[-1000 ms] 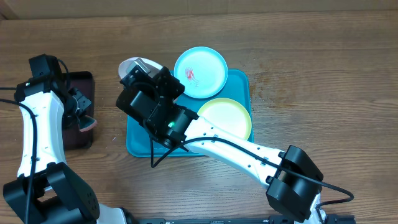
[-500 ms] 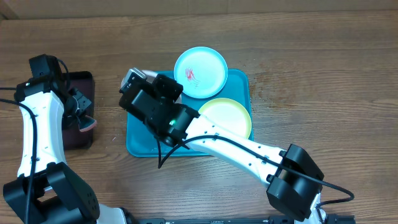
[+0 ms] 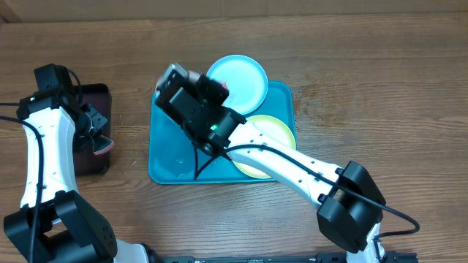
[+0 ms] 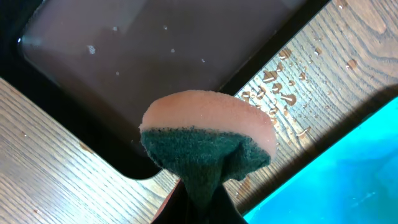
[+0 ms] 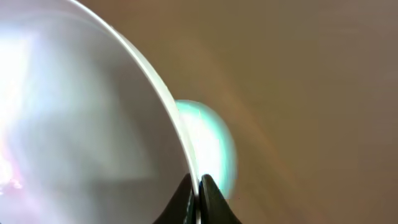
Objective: Clean dirty plates on tray and stack at the side
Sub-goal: 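Carry the white plate with the right gripper to the table's right side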
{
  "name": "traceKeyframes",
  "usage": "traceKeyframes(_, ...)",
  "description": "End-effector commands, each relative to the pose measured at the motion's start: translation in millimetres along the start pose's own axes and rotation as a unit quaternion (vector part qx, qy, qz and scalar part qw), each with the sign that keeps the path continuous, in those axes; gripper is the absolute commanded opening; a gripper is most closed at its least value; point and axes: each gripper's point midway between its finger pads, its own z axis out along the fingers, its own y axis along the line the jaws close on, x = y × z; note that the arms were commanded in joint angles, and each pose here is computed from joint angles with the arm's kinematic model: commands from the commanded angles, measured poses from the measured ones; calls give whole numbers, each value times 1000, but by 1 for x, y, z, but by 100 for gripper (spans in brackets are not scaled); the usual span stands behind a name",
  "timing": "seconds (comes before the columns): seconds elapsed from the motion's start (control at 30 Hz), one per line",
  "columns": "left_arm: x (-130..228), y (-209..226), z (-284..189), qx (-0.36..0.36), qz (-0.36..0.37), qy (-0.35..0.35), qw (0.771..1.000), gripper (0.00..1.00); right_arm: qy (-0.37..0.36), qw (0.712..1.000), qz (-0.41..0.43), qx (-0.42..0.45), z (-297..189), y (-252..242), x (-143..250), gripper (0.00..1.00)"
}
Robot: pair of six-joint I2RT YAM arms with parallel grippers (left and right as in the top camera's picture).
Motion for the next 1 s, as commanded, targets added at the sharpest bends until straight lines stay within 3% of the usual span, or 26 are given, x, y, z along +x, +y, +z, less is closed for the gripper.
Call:
traceKeyframes(0.0, 1, 1, 2, 1, -6, 4, 1000, 4, -38, 985, 34, -168, -6, 43, -14, 4)
traceKeyframes(0.2, 1, 1, 2, 1, -5, 4, 1000, 4, -24, 968, 225, -107, 7, -26, -10, 4)
traceKeyframes(0.3, 0, 1, 2, 2, -4, 3, 1000, 4, -5, 932, 341, -123, 13, -72, 8, 4)
traceKeyframes(0.43, 0, 1, 2, 2, -4, 3, 1000, 4, 29, 876, 428, -221, 28, -105, 42, 4)
traceKeyframes(0.57, -1, 1, 2, 3, -5, 1, 1000, 4, 97, 826, 485, -272, 49, -131, 105, 4)
traceKeyframes(0.77, -3, -1, 2, 5, -5, -3, 1000, 4, 219, 765, 567, -215, 70, -177, 227, 4)
traceKeyframes(0.97, -3, -1, 2, 6, -5, -4, 1000, 4, 270, 701, 641, -159, 76, -213, 316, 4)
